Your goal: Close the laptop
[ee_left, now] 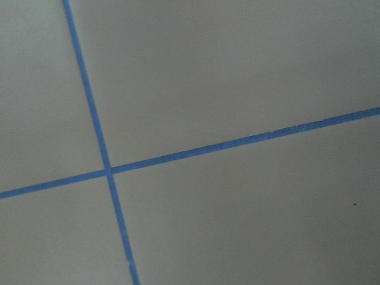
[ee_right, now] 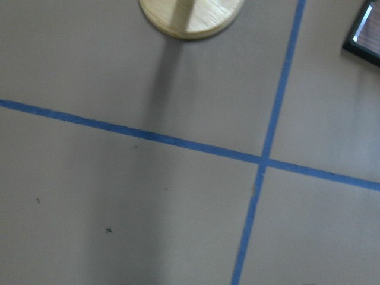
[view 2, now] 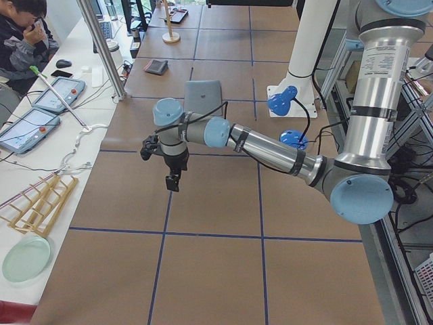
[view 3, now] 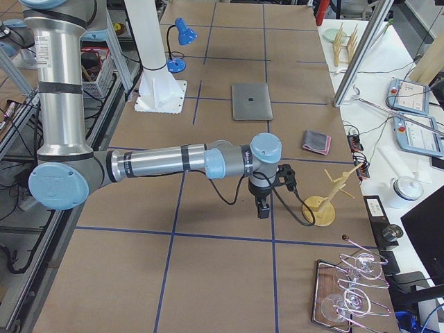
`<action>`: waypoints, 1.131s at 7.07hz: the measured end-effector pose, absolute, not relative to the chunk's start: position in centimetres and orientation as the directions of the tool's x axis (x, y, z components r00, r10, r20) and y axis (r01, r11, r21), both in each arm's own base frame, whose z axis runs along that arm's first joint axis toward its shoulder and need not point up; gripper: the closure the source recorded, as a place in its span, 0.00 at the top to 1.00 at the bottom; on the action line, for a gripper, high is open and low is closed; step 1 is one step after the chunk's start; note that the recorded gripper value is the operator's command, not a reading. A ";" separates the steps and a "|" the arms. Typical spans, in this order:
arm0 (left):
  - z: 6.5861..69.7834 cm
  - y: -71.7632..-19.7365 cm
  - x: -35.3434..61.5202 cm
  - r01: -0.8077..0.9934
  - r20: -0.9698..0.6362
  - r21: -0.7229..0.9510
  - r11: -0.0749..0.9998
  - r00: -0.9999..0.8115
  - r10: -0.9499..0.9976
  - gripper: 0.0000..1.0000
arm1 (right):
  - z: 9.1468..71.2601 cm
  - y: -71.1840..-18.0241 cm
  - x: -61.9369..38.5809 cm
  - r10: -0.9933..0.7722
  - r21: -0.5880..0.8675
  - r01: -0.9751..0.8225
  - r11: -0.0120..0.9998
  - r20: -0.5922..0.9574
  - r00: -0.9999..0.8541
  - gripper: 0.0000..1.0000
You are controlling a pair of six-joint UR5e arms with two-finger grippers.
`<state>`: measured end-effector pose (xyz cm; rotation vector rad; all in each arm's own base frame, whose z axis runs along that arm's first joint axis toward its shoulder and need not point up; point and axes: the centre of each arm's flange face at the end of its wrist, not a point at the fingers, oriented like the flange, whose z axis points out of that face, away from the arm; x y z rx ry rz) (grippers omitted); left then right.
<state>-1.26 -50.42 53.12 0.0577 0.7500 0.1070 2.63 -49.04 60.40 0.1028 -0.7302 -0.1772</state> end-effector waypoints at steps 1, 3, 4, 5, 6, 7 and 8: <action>56.0 -48.1 -2.9 -0.052 -0.694 0.032 0.998 0.718 0.059 1.00 | 61.6 -47.8 3.6 -0.168 0.124 0.114 0.986 0.658 0.734 1.00; 58.8 -45.4 -3.7 -0.037 -0.698 -0.028 0.999 0.716 0.007 1.00 | 60.8 -47.1 3.9 -0.113 0.094 0.066 0.993 0.676 0.728 1.00; 59.3 -45.1 -3.8 -0.034 -0.693 -0.039 0.999 0.721 -0.002 1.00 | 60.4 -47.1 3.9 -0.079 0.077 0.036 0.996 0.684 0.726 1.00; 59.6 -45.0 -3.8 -0.033 -0.687 -0.044 0.999 0.726 -0.006 1.00 | 60.2 -47.1 3.9 -0.065 0.069 0.024 0.997 0.686 0.725 1.00; 59.8 -45.0 -3.8 -0.033 -0.684 -0.044 0.998 0.730 -0.006 1.00 | 60.2 -47.1 3.9 -0.059 0.066 0.019 0.998 0.687 0.724 1.00; 59.8 -45.0 -3.8 -0.035 -0.682 -0.044 0.998 0.731 -0.004 1.00 | 60.1 -47.1 3.9 -0.057 0.066 0.017 0.998 0.688 0.723 1.00; 59.8 -45.0 -3.8 -0.037 -0.682 -0.042 0.998 0.732 -0.002 1.00 | 60.1 -47.1 3.9 -0.058 0.068 0.015 0.998 0.688 0.723 1.00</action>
